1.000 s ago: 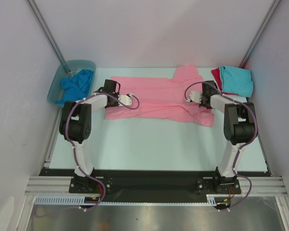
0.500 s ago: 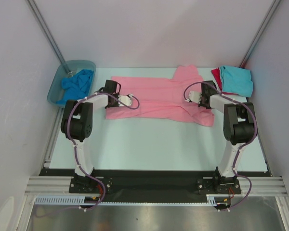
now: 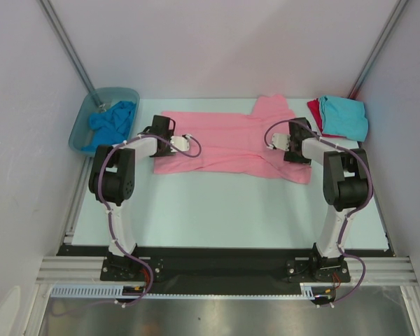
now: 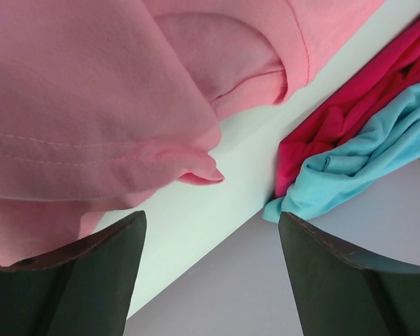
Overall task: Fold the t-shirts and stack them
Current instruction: Fold the tshirt
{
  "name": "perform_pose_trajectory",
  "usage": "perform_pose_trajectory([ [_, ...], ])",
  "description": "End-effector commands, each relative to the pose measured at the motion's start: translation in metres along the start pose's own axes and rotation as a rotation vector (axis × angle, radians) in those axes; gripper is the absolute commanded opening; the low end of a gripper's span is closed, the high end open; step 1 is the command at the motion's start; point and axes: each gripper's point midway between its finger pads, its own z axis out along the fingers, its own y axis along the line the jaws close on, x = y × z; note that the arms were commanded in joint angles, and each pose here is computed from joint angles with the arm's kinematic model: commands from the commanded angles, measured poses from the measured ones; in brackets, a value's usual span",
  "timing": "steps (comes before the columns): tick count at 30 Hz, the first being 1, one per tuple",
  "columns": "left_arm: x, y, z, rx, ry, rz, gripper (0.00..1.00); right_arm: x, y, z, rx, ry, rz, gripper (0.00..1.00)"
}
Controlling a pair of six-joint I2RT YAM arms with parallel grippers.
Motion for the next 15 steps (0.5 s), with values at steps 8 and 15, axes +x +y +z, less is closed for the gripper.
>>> perform_pose_trajectory([
  [8,-0.009,0.013,-0.084,-0.068,-0.157,0.036,0.62,-0.007,-0.018,-0.063,0.029,-0.056,0.075,0.82],
  [15,-0.016,-0.034,-0.102,0.014,-0.219,0.161,0.61,-0.012,0.02,-0.079,-0.091,-0.068,0.062,0.68],
])
